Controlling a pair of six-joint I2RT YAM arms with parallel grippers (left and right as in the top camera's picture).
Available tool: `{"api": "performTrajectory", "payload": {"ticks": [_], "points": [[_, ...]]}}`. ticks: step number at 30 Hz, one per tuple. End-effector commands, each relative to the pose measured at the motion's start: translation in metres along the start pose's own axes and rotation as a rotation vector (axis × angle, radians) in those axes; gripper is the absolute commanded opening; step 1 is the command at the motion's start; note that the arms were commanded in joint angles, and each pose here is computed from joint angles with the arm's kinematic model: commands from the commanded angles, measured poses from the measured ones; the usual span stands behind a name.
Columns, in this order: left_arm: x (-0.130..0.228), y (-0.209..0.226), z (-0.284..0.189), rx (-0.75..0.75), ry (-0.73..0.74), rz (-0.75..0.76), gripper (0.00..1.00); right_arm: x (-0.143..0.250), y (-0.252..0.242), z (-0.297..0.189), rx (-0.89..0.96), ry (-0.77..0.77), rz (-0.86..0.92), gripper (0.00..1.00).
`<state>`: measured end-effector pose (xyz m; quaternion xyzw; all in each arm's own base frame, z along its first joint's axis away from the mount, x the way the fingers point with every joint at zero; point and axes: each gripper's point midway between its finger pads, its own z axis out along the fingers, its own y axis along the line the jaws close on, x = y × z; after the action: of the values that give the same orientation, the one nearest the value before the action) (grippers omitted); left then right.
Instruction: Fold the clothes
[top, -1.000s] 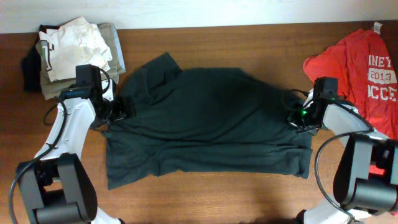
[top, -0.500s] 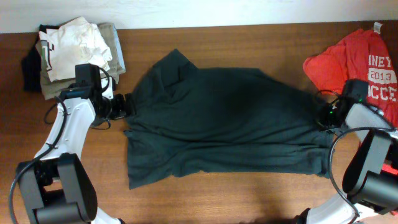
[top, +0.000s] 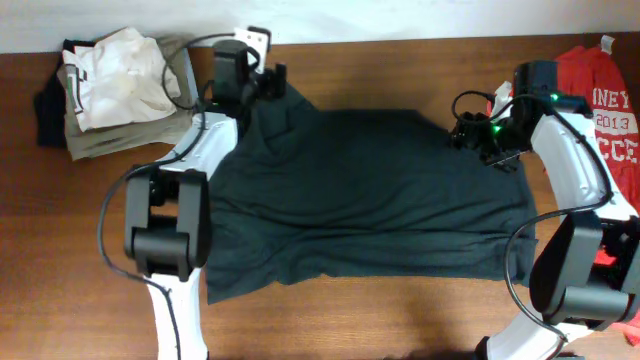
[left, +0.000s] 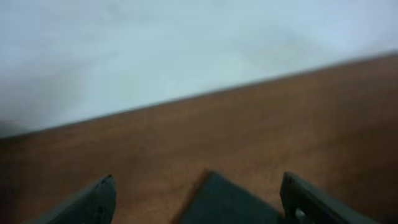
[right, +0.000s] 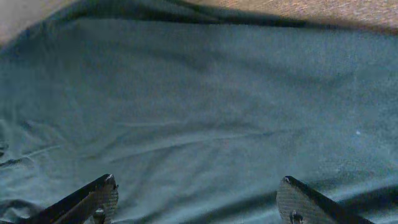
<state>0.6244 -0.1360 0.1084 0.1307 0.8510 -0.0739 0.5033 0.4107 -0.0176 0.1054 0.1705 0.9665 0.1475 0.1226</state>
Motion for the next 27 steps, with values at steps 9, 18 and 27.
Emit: {"api": "performTrajectory", "payload": {"ticks": [9,18,27], "points": [[0.106,-0.015,0.033,0.025,0.257,0.195,0.68,0.001,-0.004,-0.005,0.041,-0.001,-0.015,0.86],[0.127,-0.004,0.033,0.019,0.317,0.178,0.01,-0.065,-0.016,-0.043,0.094,-0.235,-0.083,0.85],[0.153,0.007,0.022,-0.029,0.439,0.178,0.01,-0.103,-0.066,0.066,0.234,-0.197,-0.175,0.96]]}}
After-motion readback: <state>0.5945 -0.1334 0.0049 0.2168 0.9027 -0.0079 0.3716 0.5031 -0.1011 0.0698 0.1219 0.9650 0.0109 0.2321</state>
